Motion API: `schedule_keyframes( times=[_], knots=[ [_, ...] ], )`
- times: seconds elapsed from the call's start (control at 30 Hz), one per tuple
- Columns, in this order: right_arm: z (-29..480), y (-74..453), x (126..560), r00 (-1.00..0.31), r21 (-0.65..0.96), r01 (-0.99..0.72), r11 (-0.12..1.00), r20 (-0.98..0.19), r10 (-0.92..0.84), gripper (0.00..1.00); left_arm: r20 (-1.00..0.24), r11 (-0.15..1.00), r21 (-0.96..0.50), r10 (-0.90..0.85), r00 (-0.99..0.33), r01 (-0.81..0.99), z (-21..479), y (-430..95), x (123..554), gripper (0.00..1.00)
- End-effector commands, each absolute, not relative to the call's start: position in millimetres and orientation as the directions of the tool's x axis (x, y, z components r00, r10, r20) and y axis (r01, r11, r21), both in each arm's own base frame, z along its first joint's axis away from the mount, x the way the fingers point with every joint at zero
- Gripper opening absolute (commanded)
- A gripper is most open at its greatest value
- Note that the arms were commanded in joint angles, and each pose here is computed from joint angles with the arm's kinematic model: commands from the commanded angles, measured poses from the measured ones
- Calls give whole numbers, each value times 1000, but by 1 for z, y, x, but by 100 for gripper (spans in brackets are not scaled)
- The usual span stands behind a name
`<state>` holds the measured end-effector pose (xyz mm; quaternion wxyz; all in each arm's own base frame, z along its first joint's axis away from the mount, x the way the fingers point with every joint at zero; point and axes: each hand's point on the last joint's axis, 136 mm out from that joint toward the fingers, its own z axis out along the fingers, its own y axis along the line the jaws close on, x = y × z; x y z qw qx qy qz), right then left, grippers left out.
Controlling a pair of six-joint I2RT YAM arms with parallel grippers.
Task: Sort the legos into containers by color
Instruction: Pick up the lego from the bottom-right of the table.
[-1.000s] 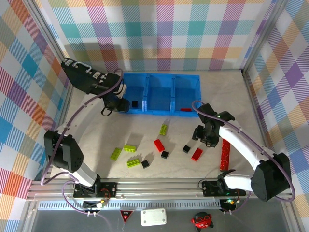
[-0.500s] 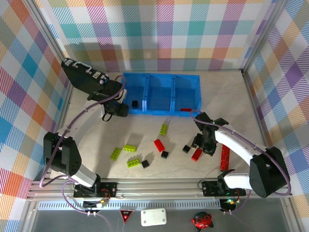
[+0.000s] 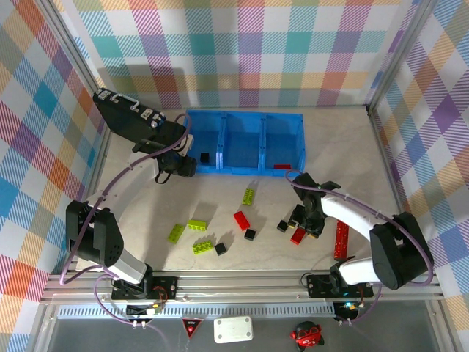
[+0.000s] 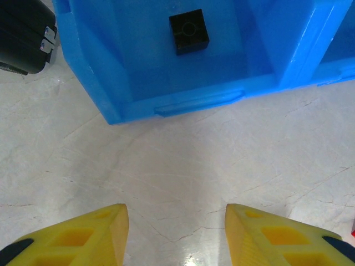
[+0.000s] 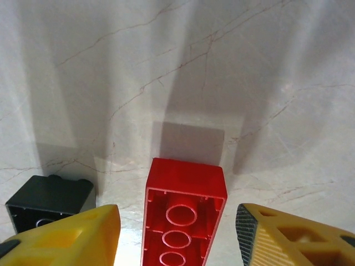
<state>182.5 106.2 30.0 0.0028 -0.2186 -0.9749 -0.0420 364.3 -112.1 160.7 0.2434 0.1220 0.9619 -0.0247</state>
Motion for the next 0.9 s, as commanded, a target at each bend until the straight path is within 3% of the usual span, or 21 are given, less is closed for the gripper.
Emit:
schedule_keyframes(
  times=[0.0,0.87],
  knots=[
    [23,106,176,-900,68,435,898,49,432,56,-495,967,15,230,-838,256,168,-111,364,49],
    [23,102,174,-898,48,439,897,44,437,39,-477,965,13,237,-846,263,165,-112,365,49]
  ],
)
